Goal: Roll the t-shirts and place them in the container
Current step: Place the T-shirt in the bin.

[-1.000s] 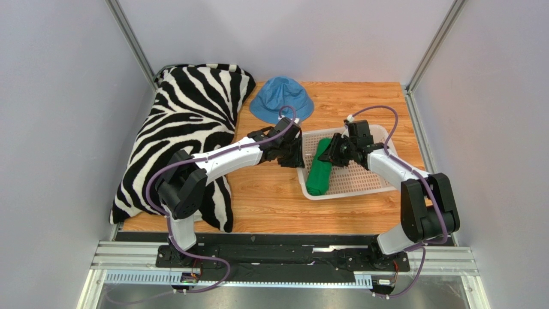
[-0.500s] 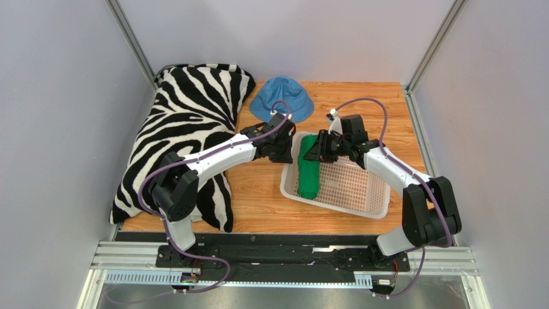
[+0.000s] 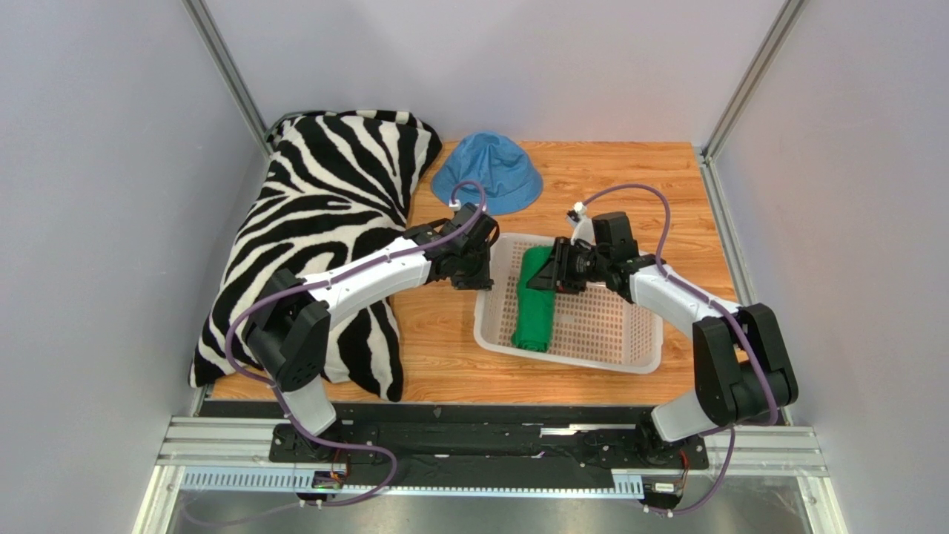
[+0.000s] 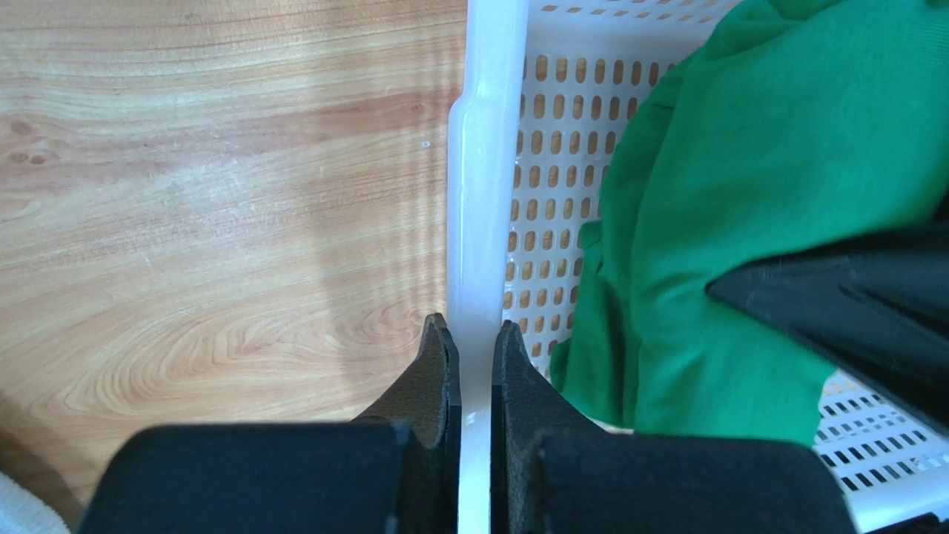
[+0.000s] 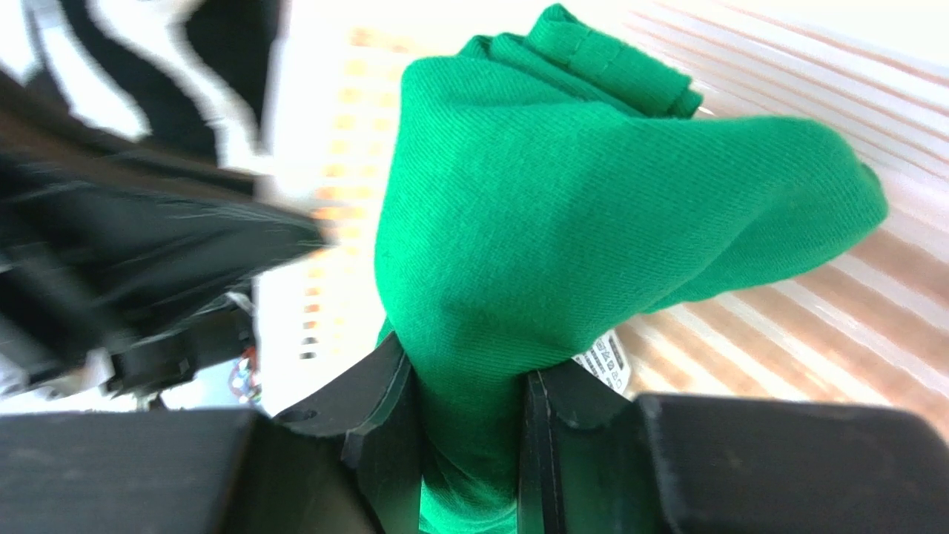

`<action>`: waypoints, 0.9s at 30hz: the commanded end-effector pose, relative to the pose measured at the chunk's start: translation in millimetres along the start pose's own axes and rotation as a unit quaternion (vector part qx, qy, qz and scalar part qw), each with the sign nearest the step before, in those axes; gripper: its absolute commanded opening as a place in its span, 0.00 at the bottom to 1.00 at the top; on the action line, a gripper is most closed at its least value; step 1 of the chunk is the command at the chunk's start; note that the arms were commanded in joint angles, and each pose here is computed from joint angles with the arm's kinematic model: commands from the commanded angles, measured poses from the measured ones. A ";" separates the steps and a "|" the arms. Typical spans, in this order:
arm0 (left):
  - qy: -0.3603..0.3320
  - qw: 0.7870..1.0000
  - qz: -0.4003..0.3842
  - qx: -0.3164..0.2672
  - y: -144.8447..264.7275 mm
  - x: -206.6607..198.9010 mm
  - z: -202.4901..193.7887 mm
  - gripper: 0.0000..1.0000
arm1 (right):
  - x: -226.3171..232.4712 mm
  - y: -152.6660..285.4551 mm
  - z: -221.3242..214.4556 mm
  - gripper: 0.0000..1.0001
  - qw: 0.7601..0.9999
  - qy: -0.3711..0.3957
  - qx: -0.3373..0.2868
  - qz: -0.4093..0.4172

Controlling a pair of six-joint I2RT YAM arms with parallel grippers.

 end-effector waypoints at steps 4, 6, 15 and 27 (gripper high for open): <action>0.043 0.998 0.032 -0.027 8.9 20.5 5.3 0.00 | -29.7 16.8 -14.2 0.00 0.997 0.005 0.027 -0.075; 0.051 0.998 0.024 -0.023 10.0 19.3 4.2 0.00 | -30.8 20.2 -19.3 0.00 0.997 0.005 0.032 -0.075; 0.063 0.998 0.015 -0.023 10.3 20.7 4.9 0.00 | 31.8 24.9 32.2 0.00 0.993 0.068 -0.057 0.082; 0.060 0.998 0.018 -0.023 8.6 20.9 6.2 0.00 | 73.1 12.2 24.8 0.00 0.975 0.122 -0.057 0.174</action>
Point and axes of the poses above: each gripper's point midway between its finger pads, its own y axis back along the fingers, its own x axis along the line the jaws close on, z = x × y, the point moved 2 cm from there along y, back along the fingers, and after that the axes turned 15 degrees about y, right-handed, at the moved point
